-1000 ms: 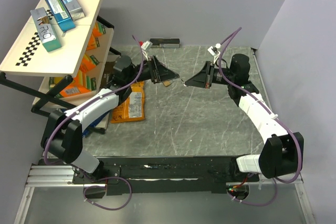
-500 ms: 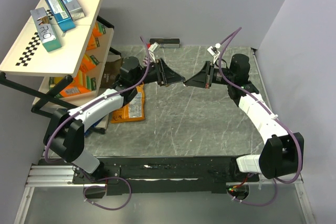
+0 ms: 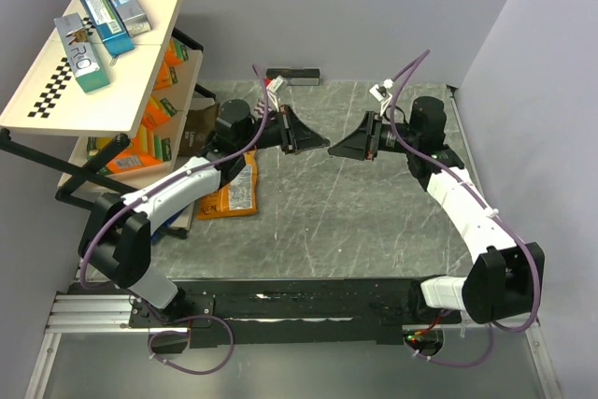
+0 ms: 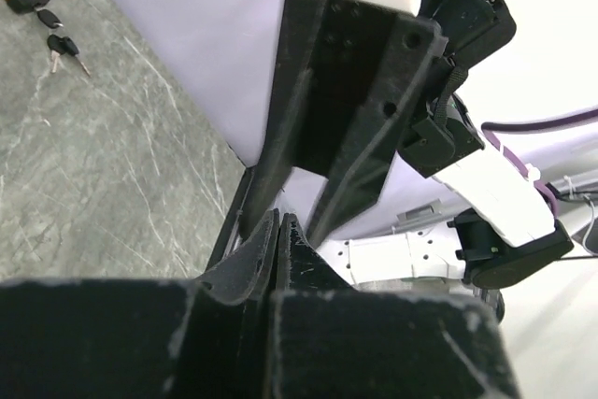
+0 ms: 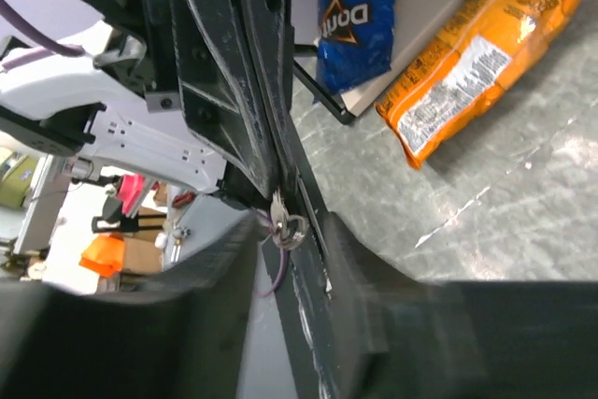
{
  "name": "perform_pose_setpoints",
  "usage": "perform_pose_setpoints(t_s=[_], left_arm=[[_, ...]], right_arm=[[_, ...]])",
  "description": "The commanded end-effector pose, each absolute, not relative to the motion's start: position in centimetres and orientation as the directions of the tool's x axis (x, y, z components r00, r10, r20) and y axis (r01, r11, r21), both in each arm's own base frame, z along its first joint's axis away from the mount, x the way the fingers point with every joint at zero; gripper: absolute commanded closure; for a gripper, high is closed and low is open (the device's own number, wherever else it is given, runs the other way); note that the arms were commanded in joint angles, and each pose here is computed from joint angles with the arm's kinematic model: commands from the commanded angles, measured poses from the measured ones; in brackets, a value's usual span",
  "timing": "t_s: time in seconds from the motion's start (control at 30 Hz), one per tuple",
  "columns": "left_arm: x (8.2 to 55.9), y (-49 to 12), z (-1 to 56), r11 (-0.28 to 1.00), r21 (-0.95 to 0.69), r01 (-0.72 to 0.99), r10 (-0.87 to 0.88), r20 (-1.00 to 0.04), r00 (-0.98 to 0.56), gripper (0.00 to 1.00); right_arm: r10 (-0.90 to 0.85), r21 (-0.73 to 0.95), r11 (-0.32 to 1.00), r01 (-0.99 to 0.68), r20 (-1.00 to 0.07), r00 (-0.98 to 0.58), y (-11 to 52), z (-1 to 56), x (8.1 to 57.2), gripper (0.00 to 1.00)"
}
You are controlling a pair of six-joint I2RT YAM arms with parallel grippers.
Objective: Unlock with the key
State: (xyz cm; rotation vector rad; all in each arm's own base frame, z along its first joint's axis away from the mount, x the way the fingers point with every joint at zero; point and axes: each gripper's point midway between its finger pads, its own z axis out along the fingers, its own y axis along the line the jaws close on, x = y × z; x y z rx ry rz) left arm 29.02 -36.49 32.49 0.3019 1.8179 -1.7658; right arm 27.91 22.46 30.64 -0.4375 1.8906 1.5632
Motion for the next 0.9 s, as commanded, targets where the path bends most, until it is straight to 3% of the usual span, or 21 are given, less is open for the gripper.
perform_pose_setpoints(t_s=[0.0, 0.1, 0.37, 0.87], left_arm=[[28.0, -36.6, 35.5, 0.026, -0.779, 0.626, -0.182, -0.619, -0.764, 0.99], [27.9, -36.8, 35.3, 0.017, -0.776, 0.630, -0.138, -0.626, -0.768, 0.99], [26.1, -36.9, 35.4, -0.060, -0.735, 0.676, -0.003, -0.677, -0.736, 0.99], [26.3, -36.8, 34.7, -0.015, -0.739, 0.674, 0.003, -0.674, -0.739, 0.99]], right_arm=[[0.115, 0.667, 0.269, -0.694, -0.738, -0.665, 21.9, 33.0, 26.5, 0.50], [0.100, 0.635, 0.284, -0.719, -0.765, -0.636, 21.7, 33.3, 26.1, 0.42], [0.090, 0.611, 0.286, -0.738, -0.784, -0.614, 21.6, 33.9, 25.3, 0.43], [0.043, 0.604, 0.275, -0.748, -0.785, -0.618, 23.2, 33.8, 24.9, 0.57]])
